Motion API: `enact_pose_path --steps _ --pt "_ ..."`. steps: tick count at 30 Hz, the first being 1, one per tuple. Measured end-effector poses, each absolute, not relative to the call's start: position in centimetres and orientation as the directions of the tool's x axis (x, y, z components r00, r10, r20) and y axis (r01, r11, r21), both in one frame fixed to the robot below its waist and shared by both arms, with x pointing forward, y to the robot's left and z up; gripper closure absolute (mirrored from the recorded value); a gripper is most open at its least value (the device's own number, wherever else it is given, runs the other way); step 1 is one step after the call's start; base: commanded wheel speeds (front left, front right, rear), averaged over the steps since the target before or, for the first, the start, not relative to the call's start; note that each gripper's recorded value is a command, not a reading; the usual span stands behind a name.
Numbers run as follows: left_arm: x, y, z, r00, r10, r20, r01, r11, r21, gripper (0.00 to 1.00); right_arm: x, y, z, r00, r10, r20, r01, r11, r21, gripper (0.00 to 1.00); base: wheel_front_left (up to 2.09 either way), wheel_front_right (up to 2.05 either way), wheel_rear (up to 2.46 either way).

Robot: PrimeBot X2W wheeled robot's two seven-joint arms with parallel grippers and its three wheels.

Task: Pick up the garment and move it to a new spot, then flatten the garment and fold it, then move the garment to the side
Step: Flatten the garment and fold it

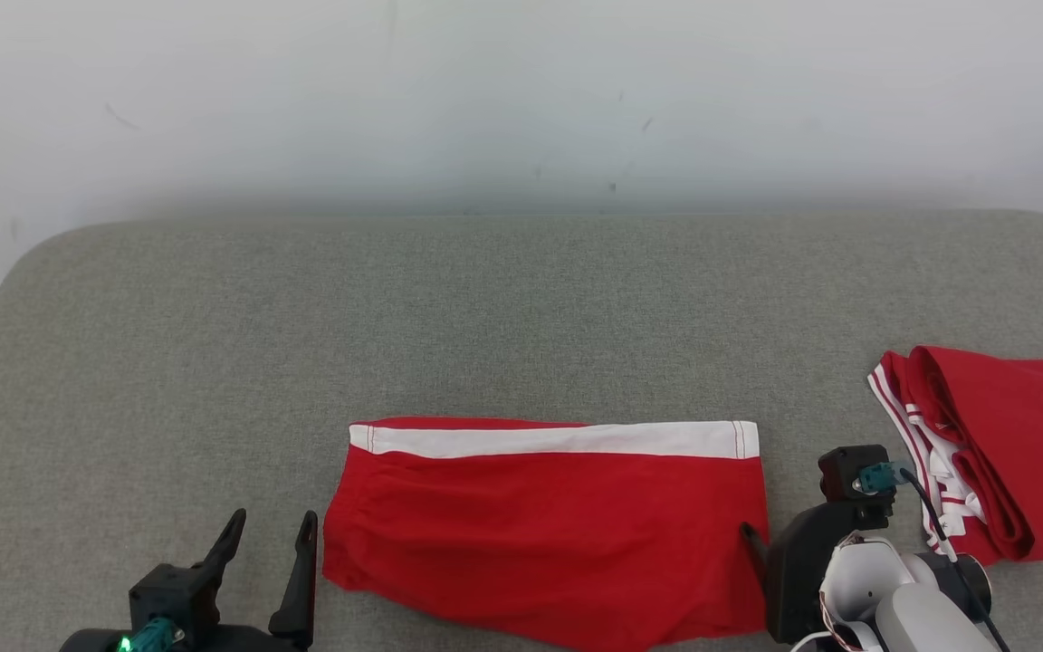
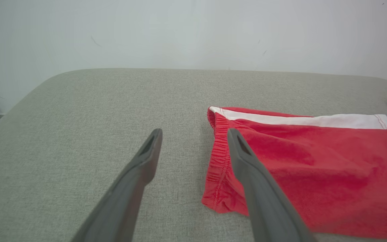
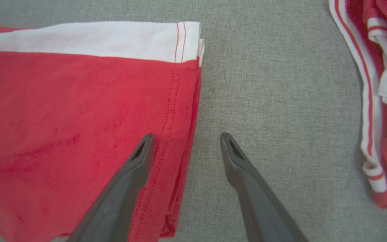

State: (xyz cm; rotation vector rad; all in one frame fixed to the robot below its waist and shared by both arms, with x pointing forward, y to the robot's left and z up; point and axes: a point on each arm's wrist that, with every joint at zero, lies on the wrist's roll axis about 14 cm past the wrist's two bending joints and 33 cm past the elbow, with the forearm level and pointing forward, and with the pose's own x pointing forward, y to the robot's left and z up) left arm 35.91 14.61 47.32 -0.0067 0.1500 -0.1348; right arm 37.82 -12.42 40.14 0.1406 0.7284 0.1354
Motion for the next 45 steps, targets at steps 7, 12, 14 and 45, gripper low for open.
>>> enact_pose_path --steps 7,12,14,45 --pt "35.9 14.7 47.1 0.979 -0.131 -0.155 0.13 0.991 -0.018 0.0 37.4 -12.4 39.1 0.697 0.17 -0.697 -0.067 0.983 0.173 0.0 0.0 0.0 0.0" --pt "35.9 14.7 47.1 0.979 -0.131 -0.155 0.13 0.991 -0.018 0.0 38.1 -12.5 39.3 0.691 0.168 -0.703 -0.043 0.98 0.192 0.0 0.0 0.0 0.0" --pt "35.9 14.6 47.1 0.979 -0.133 -0.156 0.131 0.991 -0.019 0.0 38.1 -12.5 39.3 0.686 0.169 -0.707 -0.031 0.979 0.204 0.0 0.0 0.0 0.0" --pt "35.5 14.6 46.7 0.975 -0.137 -0.175 0.134 0.991 -0.024 0.0 38.9 -10.9 38.3 0.611 0.197 -0.767 0.008 0.967 0.255 0.74 0.0 0.0 0.0"
